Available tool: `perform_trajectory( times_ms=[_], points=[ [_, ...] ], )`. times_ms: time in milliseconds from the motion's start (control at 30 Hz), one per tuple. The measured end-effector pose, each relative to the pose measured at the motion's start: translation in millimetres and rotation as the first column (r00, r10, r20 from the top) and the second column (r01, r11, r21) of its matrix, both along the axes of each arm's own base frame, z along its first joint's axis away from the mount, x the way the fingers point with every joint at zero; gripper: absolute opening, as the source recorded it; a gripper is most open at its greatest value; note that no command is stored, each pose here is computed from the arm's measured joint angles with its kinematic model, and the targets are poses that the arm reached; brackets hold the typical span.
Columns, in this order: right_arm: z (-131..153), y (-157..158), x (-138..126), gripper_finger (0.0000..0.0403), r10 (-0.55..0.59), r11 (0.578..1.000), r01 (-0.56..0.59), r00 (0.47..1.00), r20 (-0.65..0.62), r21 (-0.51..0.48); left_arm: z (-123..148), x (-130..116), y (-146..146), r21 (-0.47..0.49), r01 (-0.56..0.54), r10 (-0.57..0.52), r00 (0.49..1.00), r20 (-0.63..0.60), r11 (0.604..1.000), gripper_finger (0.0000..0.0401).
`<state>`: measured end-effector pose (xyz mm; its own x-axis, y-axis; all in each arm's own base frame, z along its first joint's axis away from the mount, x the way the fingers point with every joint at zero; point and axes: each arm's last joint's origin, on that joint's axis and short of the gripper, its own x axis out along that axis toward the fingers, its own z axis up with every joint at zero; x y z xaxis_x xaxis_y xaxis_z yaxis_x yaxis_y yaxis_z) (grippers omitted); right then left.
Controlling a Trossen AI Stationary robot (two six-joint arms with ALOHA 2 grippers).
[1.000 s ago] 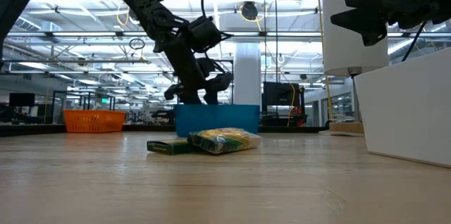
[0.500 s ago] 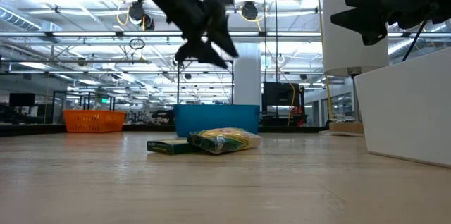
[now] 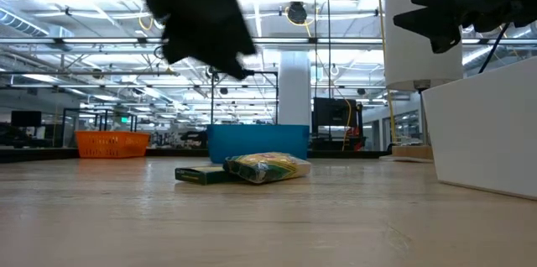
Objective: Pick & Place School Supplies
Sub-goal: Put the yellow crayon pack into the orange bin
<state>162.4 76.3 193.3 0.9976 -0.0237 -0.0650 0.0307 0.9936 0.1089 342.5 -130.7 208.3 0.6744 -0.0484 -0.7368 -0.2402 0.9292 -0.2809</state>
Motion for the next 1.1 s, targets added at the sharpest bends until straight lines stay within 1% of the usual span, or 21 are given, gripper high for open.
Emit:
perform_trajectory(
  times_ms=[67,167,233,300,400,500,633,733,800,833,867,900,933,967,1000,1033,1067,1100],
  points=[
    [0,0,0,0.0210,0.000,1.000,0.000,1.000,0.000,0.000,-7,-6,-10,0.021,-0.068,0.069,0.997,-0.033,0.997,0.0172],
    [0,0,0,0.0210,0.000,1.000,0.000,1.000,0.000,0.000,-10,-11,-17,0.025,-0.187,0.188,0.982,-0.015,0.982,0.0172],
    [0,0,0,0.0210,0.000,1.000,0.000,1.000,0.000,0.000,-9,-11,-19,0.006,-0.231,0.231,0.973,0.008,0.973,0.0172],
    [0,0,0,0.0210,-0.001,1.000,0.001,1.000,0.004,0.001,-8,-9,-18,-0.010,-0.251,0.251,0.968,0.025,0.968,0.0173],
    [1,0,0,0.0210,-0.001,1.000,0.001,1.000,0.006,0.000,-10,-5,-12,0.023,-0.233,0.232,0.972,0.028,0.972,0.0173],
    [1,0,0,0.0210,-0.001,1.000,0.001,1.000,0.006,0.000,-13,0,-6,0.111,-0.143,0.141,0.990,0.026,0.984,0.0176],
    [1,0,0,0.0210,-0.001,1.000,0.001,1.000,0.008,0.002,-13,9,-2,0.147,-0.095,0.085,0.994,0.073,0.985,0.0188],
    [1,0,0,0.0210,-0.001,1.000,0.001,1.000,0.005,0.005,-9,13,2,0.155,-0.085,0.069,0.992,0.106,0.984,0.0195],
    [1,0,0,0.0210,0.000,1.000,0.000,1.000,0.005,0.006,-11,12,4,0.209,-0.041,0.024,0.996,0.081,0.977,0.0195],
    [0,0,0,0.0210,0.000,1.000,0.000,1.000,0.003,0.005,-12,12,5,0.259,0.011,-0.027,0.998,0.056,0.966,0.0194],
    [0,0,0,0.0210,0.000,1.000,0.000,1.000,0.002,0.004,-13,10,5,0.323,0.087,-0.099,0.995,0.021,0.942,0.0192],
    [0,0,0,0.0210,0.000,1.000,0.000,1.000,0.001,0.001,-15,9,5,0.390,0.187,-0.190,0.981,-0.030,0.902,0.0190],
    [0,0,0,0.0210,0.000,1.000,0.000,1.000,-0.001,-0.002,-16,7,4,0.446,0.289,-0.281,0.956,-0.086,0.847,0.0187],
    [0,0,0,0.0210,0.000,1.000,0.000,1.000,-0.002,-0.003,-18,5,4,0.483,0.378,-0.360,0.923,-0.135,0.790,0.0184],
    [0,0,0,0.0210,0.000,1.000,0.000,1.000,-0.001,-0.003,-19,4,2,0.512,0.444,-0.419,0.892,-0.171,0.736,0.0181],
    [0,0,0,0.0210,0.000,1.000,0.000,1.000,-0.001,-0.003,-18,4,1,0.529,0.471,-0.450,0.875,-0.179,0.706,0.0178],
    [0,0,0,0.0210,0.000,1.000,0.000,1.000,-0.001,-0.003,-17,5,-1,0.538,0.470,-0.461,0.873,-0.161,0.700,0.0174],
    [0,0,0,0.0210,0.000,1.000,0.000,1.000,-0.001,-0.003,-15,7,-2,0.539,0.451,-0.459,0.879,-0.129,0.712,0.0171]
  ],
)
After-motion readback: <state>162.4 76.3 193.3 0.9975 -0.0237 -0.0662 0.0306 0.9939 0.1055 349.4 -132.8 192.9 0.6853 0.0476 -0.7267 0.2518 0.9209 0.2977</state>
